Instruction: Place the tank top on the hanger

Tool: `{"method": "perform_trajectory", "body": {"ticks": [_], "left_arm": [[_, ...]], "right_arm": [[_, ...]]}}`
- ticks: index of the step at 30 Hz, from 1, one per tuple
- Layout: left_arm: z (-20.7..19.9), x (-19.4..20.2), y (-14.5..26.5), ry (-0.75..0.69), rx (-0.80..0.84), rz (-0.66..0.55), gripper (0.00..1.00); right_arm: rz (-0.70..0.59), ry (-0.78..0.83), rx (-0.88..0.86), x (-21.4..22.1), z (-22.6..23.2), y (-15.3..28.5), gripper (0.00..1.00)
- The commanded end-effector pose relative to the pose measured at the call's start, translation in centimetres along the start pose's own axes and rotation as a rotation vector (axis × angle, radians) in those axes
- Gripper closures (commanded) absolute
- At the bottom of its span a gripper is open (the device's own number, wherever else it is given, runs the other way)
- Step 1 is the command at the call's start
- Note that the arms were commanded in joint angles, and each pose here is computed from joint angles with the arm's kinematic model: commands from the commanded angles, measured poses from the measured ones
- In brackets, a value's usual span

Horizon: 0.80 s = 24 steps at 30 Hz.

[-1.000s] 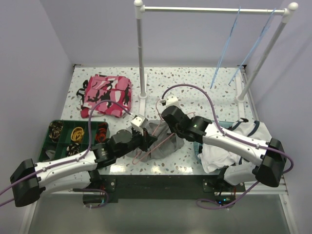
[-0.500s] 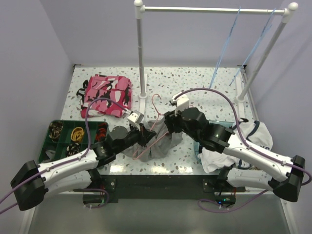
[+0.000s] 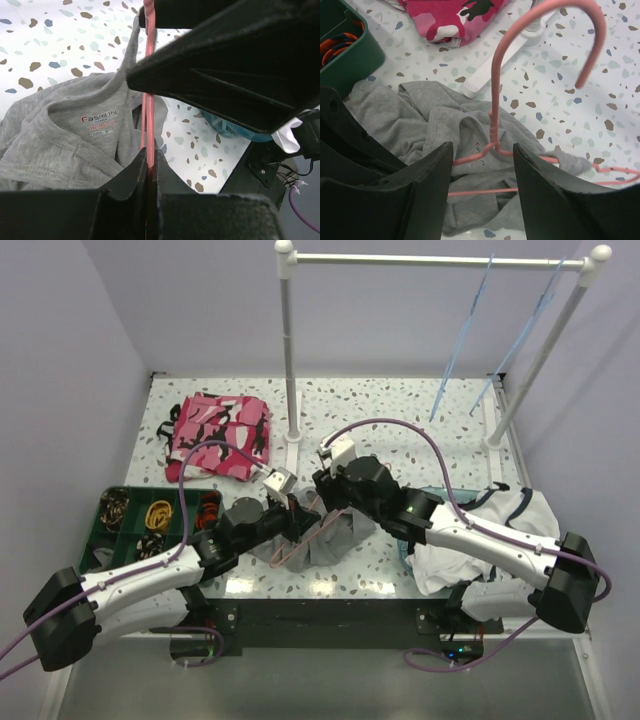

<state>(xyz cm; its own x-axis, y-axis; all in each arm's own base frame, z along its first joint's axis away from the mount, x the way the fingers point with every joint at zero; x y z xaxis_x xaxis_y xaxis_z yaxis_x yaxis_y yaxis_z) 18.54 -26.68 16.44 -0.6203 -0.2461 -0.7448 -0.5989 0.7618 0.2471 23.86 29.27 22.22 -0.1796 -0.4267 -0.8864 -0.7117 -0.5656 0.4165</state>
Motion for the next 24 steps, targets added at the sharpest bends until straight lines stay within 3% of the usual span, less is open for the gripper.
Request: {"method": "perform_trajectory", "body": {"ticks": [1,12,18,21,24], "left_arm": [[-1.9,-1.7,0.0,-0.031,0.087,-0.055,1.0],[-2.3,-1.7,-0.2,-0.024,0.107,-0.055,1.0],[-2.4,-1.7,-0.2,-0.017,0.12,-0.056,1.0],[-2.4,-1.5,-0.3,-0.017,0.118,-0.051,1.0],[-2.4,-1.4,-0.4,-0.015,0.12,-0.048,1.0]], "right_arm": [[-0.111,-0.026,0.027,-3.7,-0.6,-0.3,0.5],[-0.123,-0.054,0.086,-3.3,-1.3,-0.4,0.64],[-0.106,-0.042,0.1,-2.8,-1.4,-0.7,0.82],[-0.095,-0.028,0.109,-2.6,-1.6,-0.9,1.0],[-0.083,-0.011,0.116,-2.4,-1.7,-1.0,1.0]]}}
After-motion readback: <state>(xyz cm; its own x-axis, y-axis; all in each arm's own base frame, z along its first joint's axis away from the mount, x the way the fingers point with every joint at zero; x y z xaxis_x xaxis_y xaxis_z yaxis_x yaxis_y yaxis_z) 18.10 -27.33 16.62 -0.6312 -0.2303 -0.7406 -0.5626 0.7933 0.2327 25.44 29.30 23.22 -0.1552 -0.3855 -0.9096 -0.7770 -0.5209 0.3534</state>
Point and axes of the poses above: each gripper's point midway between its finger pads, its own y axis back along the fingers, its own z axis along the line the jaws close on, x = y × z, the point moved 2 cm from there along y, back along the fingers, and after that the axes turned 12 degrees about y, right-handed, at the moved point
